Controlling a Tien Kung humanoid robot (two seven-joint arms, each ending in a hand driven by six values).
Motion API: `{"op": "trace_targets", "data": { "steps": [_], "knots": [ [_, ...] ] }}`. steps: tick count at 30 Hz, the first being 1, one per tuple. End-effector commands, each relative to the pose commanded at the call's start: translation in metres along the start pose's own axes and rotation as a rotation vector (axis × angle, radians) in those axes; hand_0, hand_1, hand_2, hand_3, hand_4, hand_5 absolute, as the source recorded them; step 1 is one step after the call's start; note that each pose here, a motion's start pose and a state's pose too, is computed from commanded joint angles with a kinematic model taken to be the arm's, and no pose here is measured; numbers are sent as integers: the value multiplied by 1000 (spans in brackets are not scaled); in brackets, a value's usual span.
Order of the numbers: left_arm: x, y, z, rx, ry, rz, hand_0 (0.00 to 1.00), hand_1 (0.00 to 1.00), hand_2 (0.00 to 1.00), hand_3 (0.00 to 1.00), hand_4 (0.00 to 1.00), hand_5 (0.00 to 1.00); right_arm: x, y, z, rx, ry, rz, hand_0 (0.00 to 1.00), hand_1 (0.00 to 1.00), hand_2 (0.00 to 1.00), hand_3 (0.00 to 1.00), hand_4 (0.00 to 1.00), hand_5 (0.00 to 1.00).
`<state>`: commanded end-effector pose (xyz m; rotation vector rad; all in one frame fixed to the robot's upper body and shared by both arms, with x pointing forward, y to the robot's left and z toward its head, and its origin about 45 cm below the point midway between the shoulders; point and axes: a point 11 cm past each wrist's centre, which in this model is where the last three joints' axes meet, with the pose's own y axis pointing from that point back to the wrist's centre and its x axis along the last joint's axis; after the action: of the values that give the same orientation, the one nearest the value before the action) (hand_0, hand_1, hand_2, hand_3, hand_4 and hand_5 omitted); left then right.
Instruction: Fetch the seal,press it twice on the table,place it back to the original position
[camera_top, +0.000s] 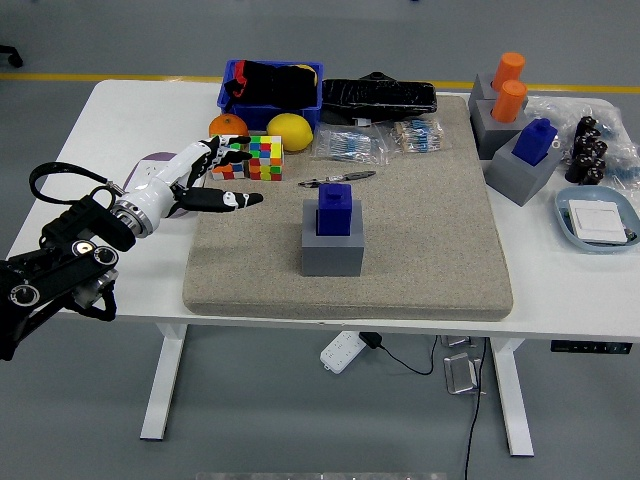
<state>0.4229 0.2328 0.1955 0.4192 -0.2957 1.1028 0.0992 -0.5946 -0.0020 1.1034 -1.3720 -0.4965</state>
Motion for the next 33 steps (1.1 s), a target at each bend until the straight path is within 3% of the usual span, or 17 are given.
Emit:
{"op": "trace_targets", "data": {
  "steps": [15, 33],
  "knots": [
    [-46, -9, 12, -32, 93, -67, 929, 837, 748, 899, 907, 12, -2, -1, -2, -1, 19, -8, 789, 700, 679, 643, 768, 544],
    [-78, -22, 17, -43, 138, -80, 926, 805, 715, 892, 897, 2, -1, -1, -5, 2, 37, -9, 789, 701, 678, 640, 769, 541]
  ]
}}
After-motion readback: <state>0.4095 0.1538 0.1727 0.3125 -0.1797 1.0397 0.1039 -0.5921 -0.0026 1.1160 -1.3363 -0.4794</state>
